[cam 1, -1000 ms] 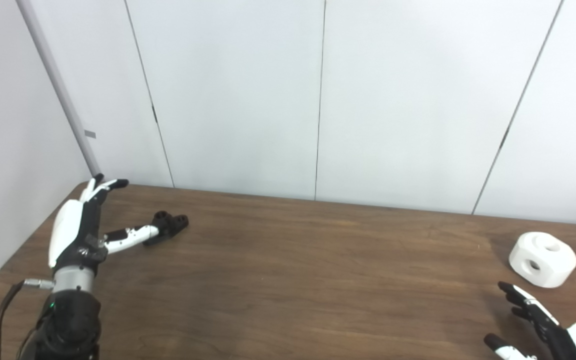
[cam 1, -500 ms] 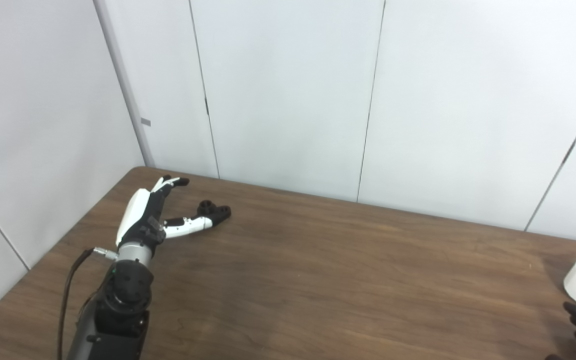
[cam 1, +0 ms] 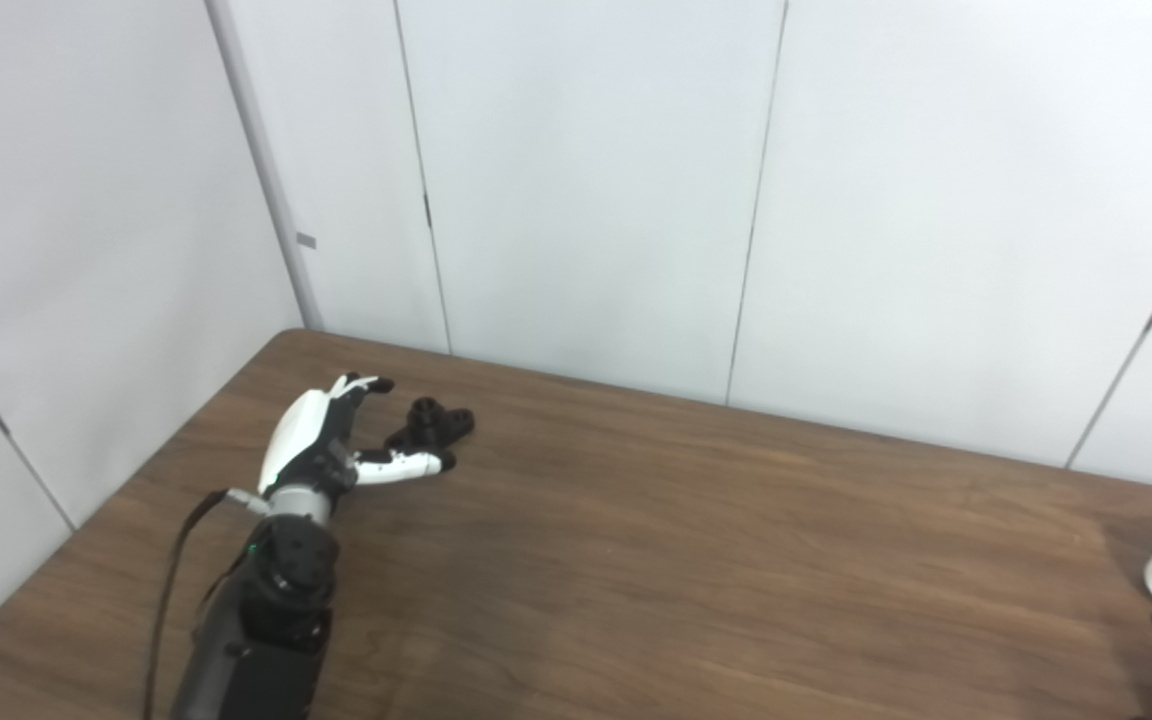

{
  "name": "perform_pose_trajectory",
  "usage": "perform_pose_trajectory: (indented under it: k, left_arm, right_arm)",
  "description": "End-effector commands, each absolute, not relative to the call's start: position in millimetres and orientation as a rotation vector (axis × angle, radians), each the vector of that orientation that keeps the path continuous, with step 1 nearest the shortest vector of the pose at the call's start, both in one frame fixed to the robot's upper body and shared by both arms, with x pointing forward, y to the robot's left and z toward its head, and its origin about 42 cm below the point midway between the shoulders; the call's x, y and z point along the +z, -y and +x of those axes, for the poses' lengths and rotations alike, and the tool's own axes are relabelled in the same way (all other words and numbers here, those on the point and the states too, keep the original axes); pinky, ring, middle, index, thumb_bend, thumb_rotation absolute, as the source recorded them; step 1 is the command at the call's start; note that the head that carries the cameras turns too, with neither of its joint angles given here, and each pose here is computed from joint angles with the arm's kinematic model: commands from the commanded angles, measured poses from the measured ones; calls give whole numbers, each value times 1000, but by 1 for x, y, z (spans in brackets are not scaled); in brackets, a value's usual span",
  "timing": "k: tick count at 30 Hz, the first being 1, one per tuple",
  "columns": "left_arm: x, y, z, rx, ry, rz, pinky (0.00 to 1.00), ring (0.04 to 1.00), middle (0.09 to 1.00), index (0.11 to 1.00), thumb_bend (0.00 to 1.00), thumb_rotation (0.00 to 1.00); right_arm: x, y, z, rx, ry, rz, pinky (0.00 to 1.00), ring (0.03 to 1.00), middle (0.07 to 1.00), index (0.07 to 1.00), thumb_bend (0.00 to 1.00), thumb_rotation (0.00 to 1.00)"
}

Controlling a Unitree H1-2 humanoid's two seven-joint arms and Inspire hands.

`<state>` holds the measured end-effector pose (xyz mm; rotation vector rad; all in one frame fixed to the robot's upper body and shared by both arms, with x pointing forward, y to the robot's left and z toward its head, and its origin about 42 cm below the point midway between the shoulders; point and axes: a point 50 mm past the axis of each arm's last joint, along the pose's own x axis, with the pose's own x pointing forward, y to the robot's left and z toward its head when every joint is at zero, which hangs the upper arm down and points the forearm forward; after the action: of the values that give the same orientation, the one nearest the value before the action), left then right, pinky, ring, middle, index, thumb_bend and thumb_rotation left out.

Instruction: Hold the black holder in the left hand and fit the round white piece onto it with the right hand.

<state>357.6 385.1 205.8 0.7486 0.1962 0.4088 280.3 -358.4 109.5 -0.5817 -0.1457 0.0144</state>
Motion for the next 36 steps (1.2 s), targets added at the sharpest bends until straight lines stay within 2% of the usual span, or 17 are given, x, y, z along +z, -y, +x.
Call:
perform_pose_trajectory:
  k: [1, 19, 23, 27, 31, 36]
  left_arm:
    - [230, -392, 368, 491, -127, 790, 1000, 1000, 1000, 876, 1000, 273]
    - [203, -414, 392, 580, -261, 836, 1000, 1000, 1000, 868, 1000, 266]
    - [201, -415, 397, 560, -282, 850, 1000, 1000, 1000, 871, 1000, 284]
    - [197, -413, 401, 535, -297, 851, 1000, 1000, 1000, 874, 1000, 282]
    - [193, -407, 403, 507, -304, 870, 1000, 1000, 1000, 845, 1000, 278]
    - [182, -392, 409, 464, -312, 868, 1000, 1000, 1000, 797, 1000, 268]
  right_arm:
    - [71, 362, 254, 20, 38, -590, 886, 915, 921, 887, 624, 725]
    - [72, 363, 253, 18, 51, -581, 925, 937, 925, 884, 577, 713]
    - [72, 364, 252, 14, 44, -583, 928, 937, 924, 887, 606, 745]
    - [72, 364, 251, 11, 50, -586, 916, 927, 917, 885, 595, 742]
    - [73, 363, 250, 15, 52, -576, 922, 929, 915, 882, 600, 741]
    - [73, 361, 249, 17, 54, -587, 860, 899, 897, 860, 644, 762]
